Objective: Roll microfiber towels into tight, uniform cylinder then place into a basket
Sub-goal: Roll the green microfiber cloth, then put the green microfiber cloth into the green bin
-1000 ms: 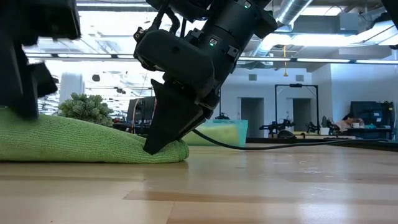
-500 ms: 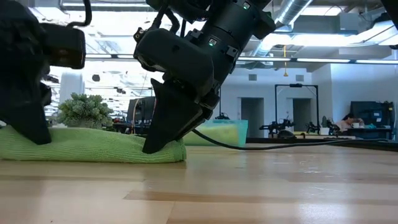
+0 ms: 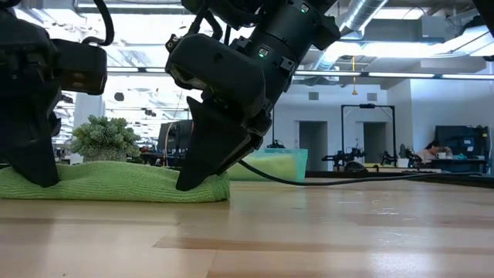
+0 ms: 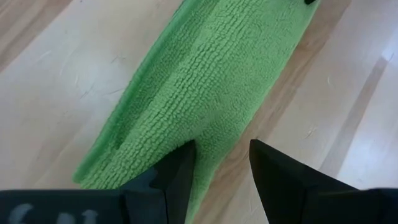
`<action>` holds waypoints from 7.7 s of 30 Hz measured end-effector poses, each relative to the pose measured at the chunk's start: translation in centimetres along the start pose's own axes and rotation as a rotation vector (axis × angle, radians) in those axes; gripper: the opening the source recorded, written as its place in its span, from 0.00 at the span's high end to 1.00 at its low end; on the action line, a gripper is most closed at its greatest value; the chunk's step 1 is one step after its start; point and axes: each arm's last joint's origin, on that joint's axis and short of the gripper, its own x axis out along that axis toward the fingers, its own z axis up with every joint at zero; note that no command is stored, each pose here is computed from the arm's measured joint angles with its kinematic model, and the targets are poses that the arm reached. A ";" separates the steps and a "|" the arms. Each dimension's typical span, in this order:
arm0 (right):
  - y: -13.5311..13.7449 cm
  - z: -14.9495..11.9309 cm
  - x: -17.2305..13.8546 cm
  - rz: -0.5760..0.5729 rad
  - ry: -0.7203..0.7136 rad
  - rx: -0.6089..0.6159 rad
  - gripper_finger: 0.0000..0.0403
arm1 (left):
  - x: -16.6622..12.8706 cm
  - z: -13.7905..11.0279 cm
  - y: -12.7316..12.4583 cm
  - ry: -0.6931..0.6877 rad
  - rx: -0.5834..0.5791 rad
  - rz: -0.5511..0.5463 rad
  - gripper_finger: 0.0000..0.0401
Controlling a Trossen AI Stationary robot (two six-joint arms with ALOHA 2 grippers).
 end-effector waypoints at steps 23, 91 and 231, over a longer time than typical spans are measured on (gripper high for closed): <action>0.6 0.3 -7.3 0.013 0.093 -0.127 0.71 | -0.2 -0.1 0.1 0.002 -0.010 -0.004 0.61; -4.2 -3.9 -1.0 0.203 -0.274 0.333 0.35 | -0.1 0.0 -0.2 -0.012 -0.002 -0.044 0.61; -5.7 -0.3 -4.9 -0.111 -0.097 0.077 0.94 | -3.8 5.7 6.9 -0.286 0.062 -0.322 0.97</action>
